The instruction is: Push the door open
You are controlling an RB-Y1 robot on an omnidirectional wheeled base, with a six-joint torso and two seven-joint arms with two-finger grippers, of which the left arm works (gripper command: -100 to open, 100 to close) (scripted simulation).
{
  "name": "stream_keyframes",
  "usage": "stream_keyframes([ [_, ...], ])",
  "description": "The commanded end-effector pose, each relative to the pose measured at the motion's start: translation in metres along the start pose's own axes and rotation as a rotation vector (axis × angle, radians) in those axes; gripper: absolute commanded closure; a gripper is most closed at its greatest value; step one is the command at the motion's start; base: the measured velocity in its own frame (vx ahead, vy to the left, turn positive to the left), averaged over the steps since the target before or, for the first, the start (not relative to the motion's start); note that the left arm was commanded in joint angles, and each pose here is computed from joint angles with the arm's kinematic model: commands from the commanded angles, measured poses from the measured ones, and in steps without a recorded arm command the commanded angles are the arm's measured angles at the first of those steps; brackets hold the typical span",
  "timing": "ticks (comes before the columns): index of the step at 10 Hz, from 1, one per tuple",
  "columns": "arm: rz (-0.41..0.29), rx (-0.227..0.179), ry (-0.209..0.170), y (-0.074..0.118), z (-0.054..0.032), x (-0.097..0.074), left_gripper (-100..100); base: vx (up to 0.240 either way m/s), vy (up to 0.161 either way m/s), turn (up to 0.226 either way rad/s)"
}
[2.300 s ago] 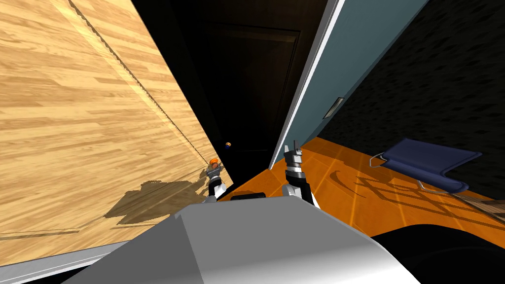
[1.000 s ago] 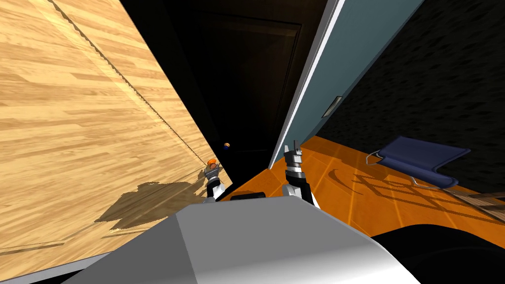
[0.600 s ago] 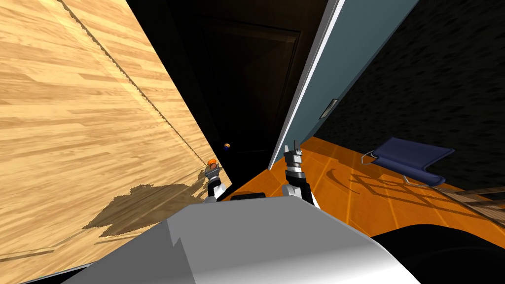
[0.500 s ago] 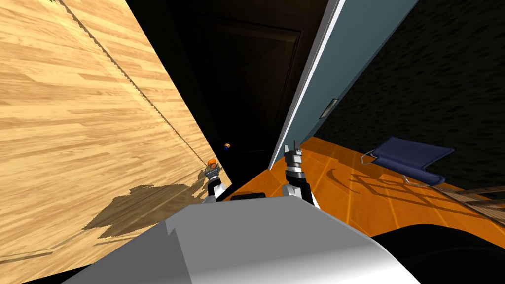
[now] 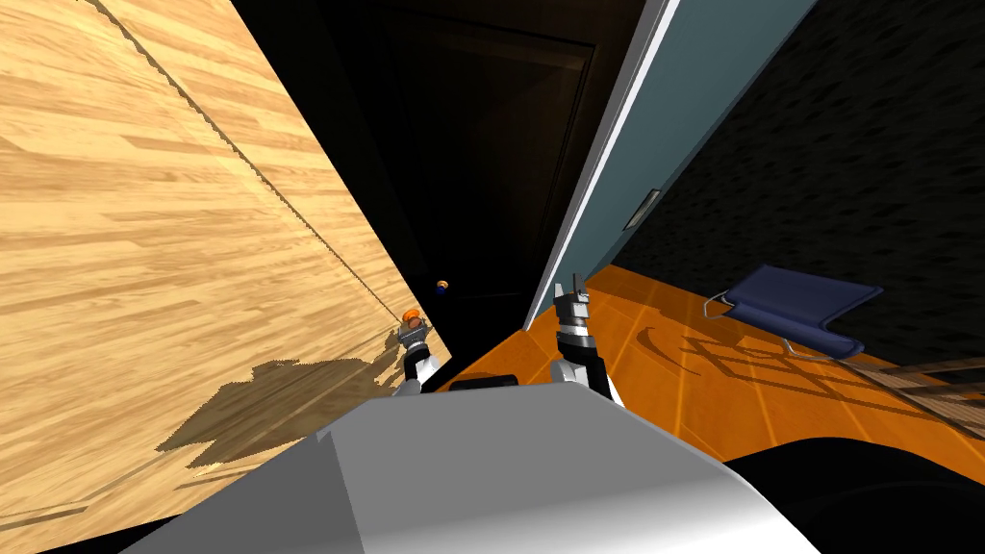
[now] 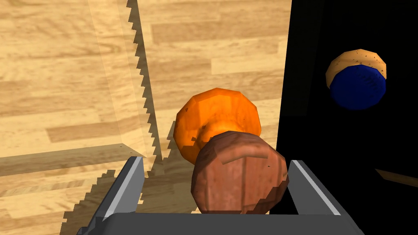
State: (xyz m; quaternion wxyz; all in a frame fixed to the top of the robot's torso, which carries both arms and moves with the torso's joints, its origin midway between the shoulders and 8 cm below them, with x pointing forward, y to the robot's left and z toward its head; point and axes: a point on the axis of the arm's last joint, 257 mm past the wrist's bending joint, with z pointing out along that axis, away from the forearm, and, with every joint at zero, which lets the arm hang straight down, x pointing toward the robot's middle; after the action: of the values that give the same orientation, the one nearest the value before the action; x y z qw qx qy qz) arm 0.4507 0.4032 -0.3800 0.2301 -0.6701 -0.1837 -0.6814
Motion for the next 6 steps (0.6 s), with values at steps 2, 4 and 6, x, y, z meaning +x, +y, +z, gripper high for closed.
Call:
stream_keyframes([
  [2,0.021,0.054,0.008,-0.034,0.0008,-0.0018,100,0.011,0.02,-0.037],
  [4,0.021,0.054,0.008,-0.034,0.0008,-0.0018,100,0.003,0.006,0.02],
  [6,0.023,0.061,0.01,-0.0373,0.0015,-0.0014,100,0.007,0.004,-0.009],
])
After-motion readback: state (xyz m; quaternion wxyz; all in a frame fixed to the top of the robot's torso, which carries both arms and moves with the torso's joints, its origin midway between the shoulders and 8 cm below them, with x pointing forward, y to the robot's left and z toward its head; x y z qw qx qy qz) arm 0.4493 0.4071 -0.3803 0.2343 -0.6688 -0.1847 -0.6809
